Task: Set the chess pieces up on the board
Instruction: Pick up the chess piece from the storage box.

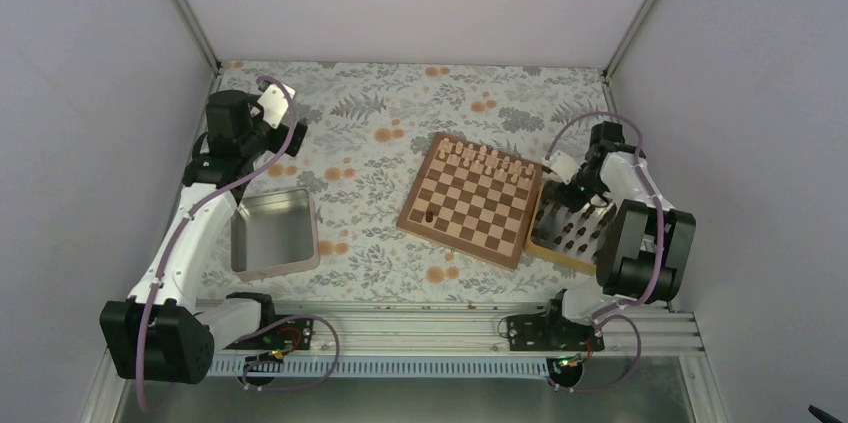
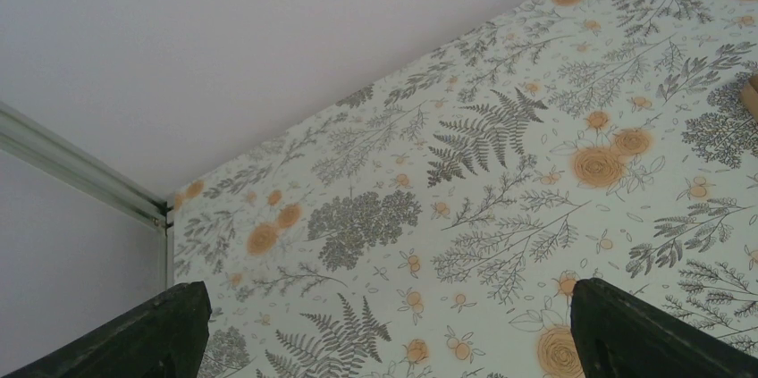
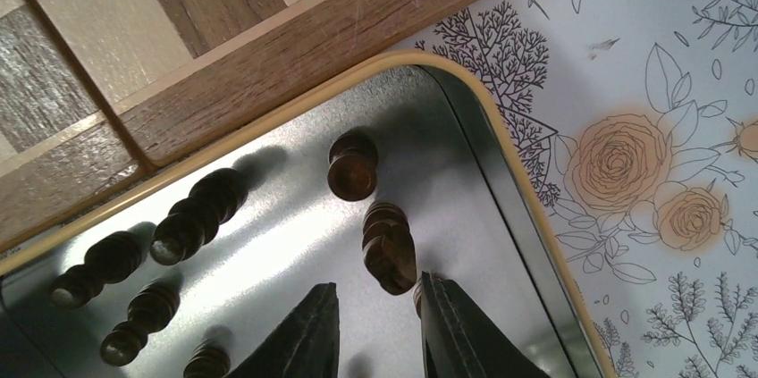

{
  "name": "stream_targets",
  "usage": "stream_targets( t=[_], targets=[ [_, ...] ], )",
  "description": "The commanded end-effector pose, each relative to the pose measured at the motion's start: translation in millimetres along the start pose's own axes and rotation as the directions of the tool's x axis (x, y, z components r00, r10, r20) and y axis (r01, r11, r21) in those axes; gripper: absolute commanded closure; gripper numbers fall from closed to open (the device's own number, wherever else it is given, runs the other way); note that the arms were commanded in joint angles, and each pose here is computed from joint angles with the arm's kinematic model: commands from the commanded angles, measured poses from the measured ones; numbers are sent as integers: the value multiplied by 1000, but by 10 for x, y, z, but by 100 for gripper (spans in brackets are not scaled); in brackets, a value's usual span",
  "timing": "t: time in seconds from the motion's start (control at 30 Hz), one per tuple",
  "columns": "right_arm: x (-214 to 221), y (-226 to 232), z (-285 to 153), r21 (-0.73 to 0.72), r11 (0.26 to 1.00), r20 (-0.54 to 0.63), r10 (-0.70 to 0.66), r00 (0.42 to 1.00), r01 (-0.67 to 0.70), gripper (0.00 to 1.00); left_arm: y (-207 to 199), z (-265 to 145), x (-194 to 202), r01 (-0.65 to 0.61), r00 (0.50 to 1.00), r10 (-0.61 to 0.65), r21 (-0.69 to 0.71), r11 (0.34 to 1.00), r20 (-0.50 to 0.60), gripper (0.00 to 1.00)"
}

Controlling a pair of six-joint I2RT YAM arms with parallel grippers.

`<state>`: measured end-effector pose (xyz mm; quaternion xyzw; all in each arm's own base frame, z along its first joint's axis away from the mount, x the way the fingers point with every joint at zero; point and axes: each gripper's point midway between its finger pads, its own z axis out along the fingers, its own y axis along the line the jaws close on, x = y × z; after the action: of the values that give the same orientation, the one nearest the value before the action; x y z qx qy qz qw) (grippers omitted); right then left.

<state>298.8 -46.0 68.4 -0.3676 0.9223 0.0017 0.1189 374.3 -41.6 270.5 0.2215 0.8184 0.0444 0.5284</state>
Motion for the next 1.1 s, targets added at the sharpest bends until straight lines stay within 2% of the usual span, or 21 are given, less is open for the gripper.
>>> stream_targets(
  t=[0.0, 0.7, 1.07],
  targets=[
    [22, -65, 65, 10, 1000, -13, -6, 1000, 6, 74, 12, 11, -27, 11, 1000, -11, 0, 1000, 20, 0],
    [103, -56, 315, -13, 1000, -47, 7, 999, -7, 76, -36, 3, -21, 15, 1000, -15, 27, 1000, 17, 0],
    [52, -126, 197, 14, 1000, -37, 15, 999, -15, 94, -37, -21, -19, 14, 1000, -15, 23, 1000, 22, 0]
  ],
)
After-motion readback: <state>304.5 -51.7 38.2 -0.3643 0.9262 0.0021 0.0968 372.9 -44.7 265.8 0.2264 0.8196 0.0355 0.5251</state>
